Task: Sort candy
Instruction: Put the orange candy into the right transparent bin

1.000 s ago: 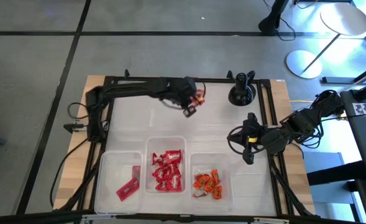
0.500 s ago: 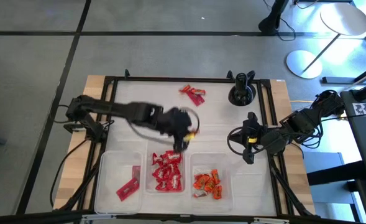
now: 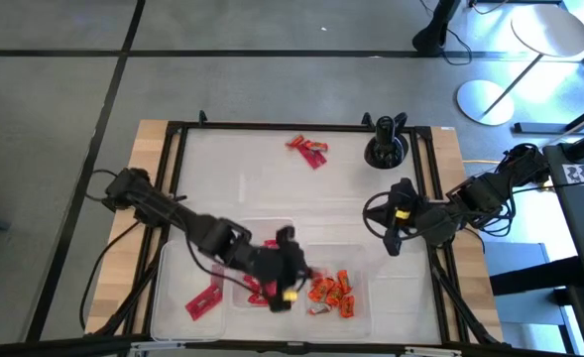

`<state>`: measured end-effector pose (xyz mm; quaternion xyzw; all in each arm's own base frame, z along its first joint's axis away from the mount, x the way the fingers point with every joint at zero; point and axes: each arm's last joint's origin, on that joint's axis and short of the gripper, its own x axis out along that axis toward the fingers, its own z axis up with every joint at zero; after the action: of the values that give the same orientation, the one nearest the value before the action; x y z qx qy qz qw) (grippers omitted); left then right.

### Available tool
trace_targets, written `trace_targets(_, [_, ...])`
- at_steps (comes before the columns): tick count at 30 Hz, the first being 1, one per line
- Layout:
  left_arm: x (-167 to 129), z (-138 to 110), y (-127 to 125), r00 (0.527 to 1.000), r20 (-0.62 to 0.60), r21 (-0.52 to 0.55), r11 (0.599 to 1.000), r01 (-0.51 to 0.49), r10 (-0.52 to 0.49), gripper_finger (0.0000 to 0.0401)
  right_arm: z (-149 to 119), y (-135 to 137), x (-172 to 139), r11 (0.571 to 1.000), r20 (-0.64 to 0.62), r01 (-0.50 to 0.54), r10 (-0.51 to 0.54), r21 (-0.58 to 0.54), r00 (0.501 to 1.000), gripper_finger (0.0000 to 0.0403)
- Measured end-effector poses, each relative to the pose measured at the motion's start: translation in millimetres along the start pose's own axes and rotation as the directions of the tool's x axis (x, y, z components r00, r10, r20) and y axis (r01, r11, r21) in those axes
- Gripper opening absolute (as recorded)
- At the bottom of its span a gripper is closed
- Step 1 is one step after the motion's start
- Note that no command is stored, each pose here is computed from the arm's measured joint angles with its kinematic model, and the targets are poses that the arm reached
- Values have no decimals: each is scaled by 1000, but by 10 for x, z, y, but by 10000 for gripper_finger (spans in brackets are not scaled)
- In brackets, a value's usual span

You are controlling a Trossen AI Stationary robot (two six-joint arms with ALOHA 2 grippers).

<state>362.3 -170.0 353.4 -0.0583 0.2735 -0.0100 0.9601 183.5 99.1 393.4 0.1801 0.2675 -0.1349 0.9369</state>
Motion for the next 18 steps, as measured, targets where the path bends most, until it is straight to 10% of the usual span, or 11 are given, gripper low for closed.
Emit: trace_targets(18, [1246,-611,88,977,-199,7,997,78,-75,31,-15,11,0,977,-44,-28,38,214,998,7])
